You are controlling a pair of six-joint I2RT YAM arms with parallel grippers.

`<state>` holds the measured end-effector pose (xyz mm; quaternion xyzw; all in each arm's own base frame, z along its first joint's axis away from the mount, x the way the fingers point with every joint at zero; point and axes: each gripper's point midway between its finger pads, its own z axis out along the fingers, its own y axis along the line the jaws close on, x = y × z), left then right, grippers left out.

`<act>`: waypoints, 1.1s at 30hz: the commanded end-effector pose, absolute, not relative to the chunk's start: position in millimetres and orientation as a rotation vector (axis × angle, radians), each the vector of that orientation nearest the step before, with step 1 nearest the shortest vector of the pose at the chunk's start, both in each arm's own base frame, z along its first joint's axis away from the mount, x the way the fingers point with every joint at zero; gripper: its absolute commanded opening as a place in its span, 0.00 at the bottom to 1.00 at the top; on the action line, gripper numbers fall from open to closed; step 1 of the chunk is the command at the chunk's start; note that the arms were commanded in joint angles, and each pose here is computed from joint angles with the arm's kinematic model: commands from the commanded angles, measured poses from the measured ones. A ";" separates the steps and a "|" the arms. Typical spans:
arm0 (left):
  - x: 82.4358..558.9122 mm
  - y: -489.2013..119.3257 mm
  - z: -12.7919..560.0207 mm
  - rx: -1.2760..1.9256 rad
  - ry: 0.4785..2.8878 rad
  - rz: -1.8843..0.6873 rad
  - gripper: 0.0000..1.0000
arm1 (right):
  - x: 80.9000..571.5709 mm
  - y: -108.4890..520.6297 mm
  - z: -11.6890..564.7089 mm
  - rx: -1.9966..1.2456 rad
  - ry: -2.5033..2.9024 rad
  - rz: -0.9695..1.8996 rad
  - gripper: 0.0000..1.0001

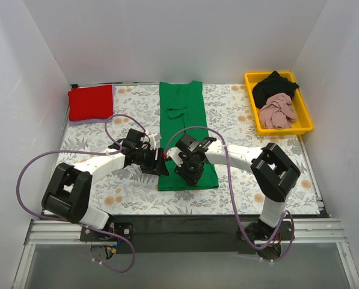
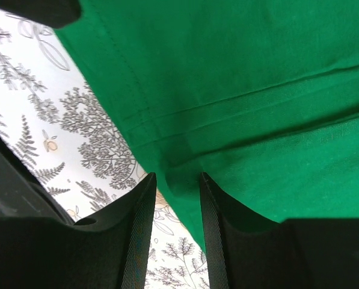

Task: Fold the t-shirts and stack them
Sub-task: Fold the tshirt

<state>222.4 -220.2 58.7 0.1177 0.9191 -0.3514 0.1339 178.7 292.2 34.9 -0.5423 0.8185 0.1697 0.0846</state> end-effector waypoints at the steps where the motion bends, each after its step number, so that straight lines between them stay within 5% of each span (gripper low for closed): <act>1: 224.2 -219.7 58.5 0.321 2.654 -1.005 0.52 | 186.5 297.7 37.9 -1.594 2.430 0.469 0.41; 7: 218.5 -217.3 51.2 0.308 2.674 -1.004 0.53 | 185.4 299.5 38.7 -1.593 2.429 0.485 0.28; 14: 217.6 -216.3 47.9 0.297 2.688 -0.997 0.52 | 189.0 305.4 58.3 -1.576 2.378 0.509 0.01; 25: 219.2 -215.3 45.9 0.286 2.698 -0.980 0.51 | 187.2 312.7 78.0 -1.568 2.338 0.565 0.01; 29: 219.0 -214.6 45.9 0.288 2.696 -0.976 0.52 | 192.0 299.2 62.4 -1.561 2.384 0.455 0.32; 33: 219.4 -214.3 44.9 0.286 2.698 -0.972 0.52 | 185.9 295.6 52.5 -1.568 2.422 0.464 0.33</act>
